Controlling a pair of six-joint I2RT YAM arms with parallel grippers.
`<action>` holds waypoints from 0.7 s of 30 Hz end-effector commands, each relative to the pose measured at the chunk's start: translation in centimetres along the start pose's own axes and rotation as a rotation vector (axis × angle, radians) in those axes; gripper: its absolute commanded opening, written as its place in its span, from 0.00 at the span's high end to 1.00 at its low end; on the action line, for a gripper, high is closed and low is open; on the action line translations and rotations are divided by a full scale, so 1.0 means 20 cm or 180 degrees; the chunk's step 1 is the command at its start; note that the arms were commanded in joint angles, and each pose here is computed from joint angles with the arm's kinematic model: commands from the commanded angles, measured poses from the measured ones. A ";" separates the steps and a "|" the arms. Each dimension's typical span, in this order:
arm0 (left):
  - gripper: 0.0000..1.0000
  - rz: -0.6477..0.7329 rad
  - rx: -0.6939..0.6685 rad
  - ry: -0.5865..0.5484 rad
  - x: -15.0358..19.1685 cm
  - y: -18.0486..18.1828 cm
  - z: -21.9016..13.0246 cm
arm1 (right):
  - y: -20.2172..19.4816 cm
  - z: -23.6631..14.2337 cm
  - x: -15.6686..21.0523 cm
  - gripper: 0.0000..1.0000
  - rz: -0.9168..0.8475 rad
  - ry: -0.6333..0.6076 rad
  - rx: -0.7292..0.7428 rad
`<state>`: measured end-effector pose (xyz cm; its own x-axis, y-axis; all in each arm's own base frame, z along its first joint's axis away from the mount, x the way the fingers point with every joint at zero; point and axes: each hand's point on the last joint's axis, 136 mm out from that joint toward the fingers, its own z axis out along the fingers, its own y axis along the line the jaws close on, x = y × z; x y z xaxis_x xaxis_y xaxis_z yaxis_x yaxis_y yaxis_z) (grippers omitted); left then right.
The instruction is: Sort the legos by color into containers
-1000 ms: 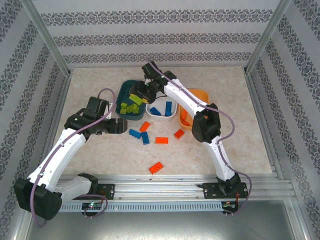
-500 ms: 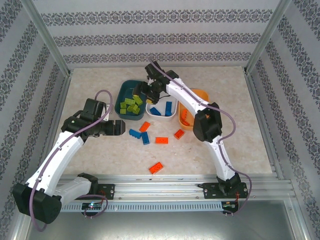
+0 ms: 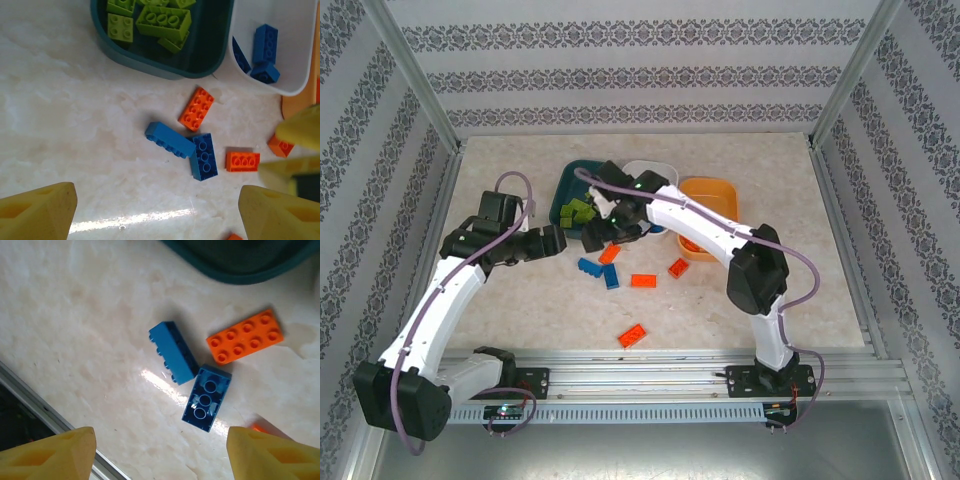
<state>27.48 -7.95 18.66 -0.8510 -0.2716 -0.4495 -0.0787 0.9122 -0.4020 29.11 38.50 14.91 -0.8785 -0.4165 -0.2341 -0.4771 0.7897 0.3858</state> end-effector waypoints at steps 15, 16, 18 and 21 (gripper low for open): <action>0.15 -0.0297 -0.0284 0.0059 0.23 0.19 -0.12 | 0.00 0.41 -0.03 0.35 -0.0622 0.0424 0.0249; 0.15 -0.0296 -0.0298 0.0078 0.23 0.20 -0.12 | 0.01 0.42 -0.03 0.36 -0.0623 0.0433 0.0230; 0.15 -0.0290 -0.0270 0.0072 0.23 0.19 -0.12 | 0.04 0.45 -0.03 0.37 -0.0641 0.0436 0.0202; 0.15 -0.0287 -0.0284 0.0087 0.23 0.19 -0.11 | 0.07 0.49 -0.03 0.38 -0.0666 0.0469 0.0195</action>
<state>23.01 -5.60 17.59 -0.8354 -0.3558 -0.4189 -0.1830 0.8987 -0.3985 30.24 43.50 7.04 -0.7778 -0.6012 -0.1833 -0.6271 0.7229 0.2900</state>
